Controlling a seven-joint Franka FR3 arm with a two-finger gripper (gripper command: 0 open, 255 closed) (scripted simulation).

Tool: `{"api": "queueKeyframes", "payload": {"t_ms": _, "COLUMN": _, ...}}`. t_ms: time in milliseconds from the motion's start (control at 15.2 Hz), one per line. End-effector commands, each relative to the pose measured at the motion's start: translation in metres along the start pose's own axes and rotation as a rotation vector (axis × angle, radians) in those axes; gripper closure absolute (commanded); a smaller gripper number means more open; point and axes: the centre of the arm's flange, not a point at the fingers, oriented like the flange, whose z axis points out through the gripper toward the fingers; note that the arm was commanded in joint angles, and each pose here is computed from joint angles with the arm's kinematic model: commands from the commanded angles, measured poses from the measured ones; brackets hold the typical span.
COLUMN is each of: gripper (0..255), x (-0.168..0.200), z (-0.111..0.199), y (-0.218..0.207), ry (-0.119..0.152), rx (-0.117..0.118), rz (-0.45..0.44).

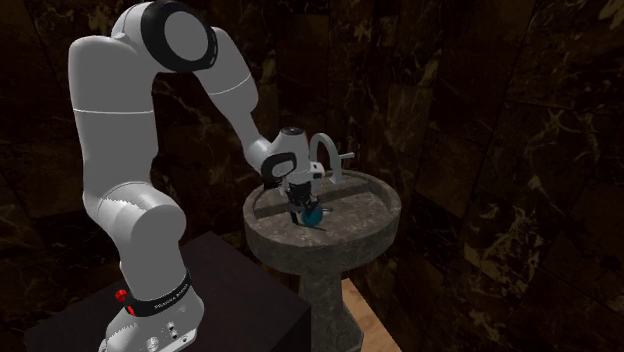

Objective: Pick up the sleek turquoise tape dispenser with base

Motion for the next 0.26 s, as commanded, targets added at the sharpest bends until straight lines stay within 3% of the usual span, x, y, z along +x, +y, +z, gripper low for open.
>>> {"api": "queueKeyframes", "payload": {"t_ms": 0, "gripper": 255, "x": 0.0015, "z": -0.0112, "y": -0.0008, "ry": 0.000, "rx": 0.000, "rz": 0.000}}
{"api": "queueKeyframes", "payload": {"t_ms": 198, "gripper": 255, "x": 0.0027, "z": -0.0172, "y": -0.0010, "ry": 0.000, "rx": 0.000, "rz": 0.000}}
